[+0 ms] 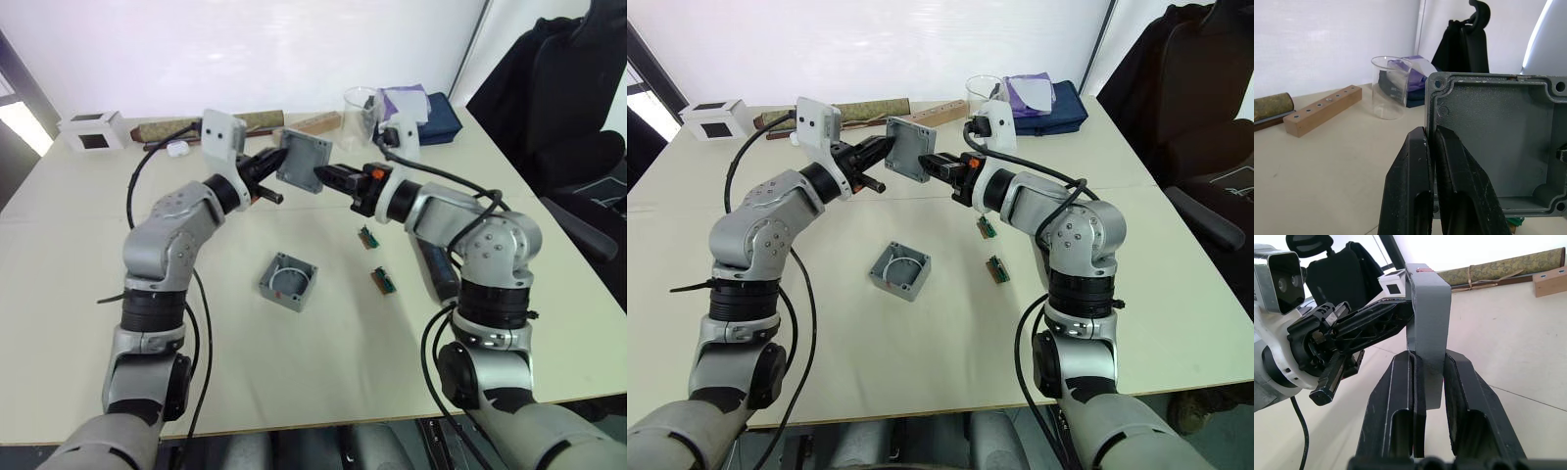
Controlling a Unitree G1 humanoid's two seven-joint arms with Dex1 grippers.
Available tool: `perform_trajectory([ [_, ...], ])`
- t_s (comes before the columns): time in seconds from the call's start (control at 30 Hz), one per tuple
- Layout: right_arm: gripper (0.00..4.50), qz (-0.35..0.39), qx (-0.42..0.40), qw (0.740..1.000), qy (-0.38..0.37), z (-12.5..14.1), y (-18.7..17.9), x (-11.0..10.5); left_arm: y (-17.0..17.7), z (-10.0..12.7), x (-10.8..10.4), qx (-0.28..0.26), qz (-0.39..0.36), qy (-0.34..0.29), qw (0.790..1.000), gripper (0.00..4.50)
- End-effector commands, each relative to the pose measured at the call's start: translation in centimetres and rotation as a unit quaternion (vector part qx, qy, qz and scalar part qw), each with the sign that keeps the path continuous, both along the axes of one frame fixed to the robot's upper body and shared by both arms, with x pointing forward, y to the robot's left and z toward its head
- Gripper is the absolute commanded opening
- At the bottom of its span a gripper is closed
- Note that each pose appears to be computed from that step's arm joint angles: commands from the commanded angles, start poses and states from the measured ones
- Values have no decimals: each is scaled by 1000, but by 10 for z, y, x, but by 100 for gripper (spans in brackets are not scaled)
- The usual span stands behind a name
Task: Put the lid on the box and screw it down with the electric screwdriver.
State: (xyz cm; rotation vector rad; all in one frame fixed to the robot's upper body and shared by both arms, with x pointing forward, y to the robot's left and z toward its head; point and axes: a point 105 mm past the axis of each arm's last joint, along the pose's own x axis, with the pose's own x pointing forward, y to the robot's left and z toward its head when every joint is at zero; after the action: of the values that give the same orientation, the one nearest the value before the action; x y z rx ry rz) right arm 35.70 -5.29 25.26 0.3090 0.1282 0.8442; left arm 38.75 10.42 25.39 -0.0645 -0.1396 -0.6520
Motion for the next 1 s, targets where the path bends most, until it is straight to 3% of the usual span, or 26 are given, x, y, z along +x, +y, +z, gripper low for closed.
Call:
perform_trajectory([
  [0.03,31,8,15,999,-30,13,3,-6,-3,19,-13,-10,-35,-32,999,52],
  [0.23,31,11,-3,998,-65,16,5,-9,15,23,-11,-17,-33,-8,999,267],
  [0.37,31,-17,-62,986,-153,23,-1,-12,39,39,-23,-15,-55,-4,998,267],
  [0.47,31,-27,-114,970,-215,19,-5,-16,51,42,-27,-16,-56,3,998,178],
  [0.5,31,-40,-153,953,-258,15,-8,-19,57,42,-28,-19,-54,9,998,136],
  [0.57,31,-52,-248,894,-369,7,-10,-30,67,39,-31,-17,-53,24,998,60],
  [0.63,31,-40,-296,848,-438,-5,-8,-44,68,33,-34,-13,-56,39,998,7],
  [0.7,31,-28,-337,797,-501,-21,-5,-59,62,22,-39,-3,-72,55,996,7],
  [0.8,31,23,-401,686,-606,-55,8,-83,48,6,-47,11,-109,81,991,7],
  [0.83,31,34,-404,662,-630,-62,12,-87,45,0,-48,20,-119,89,989,7],
  [1.0,31,58,-409,600,-685,-82,20,-88,36,-18,-55,55,-161,126,977,7],
])
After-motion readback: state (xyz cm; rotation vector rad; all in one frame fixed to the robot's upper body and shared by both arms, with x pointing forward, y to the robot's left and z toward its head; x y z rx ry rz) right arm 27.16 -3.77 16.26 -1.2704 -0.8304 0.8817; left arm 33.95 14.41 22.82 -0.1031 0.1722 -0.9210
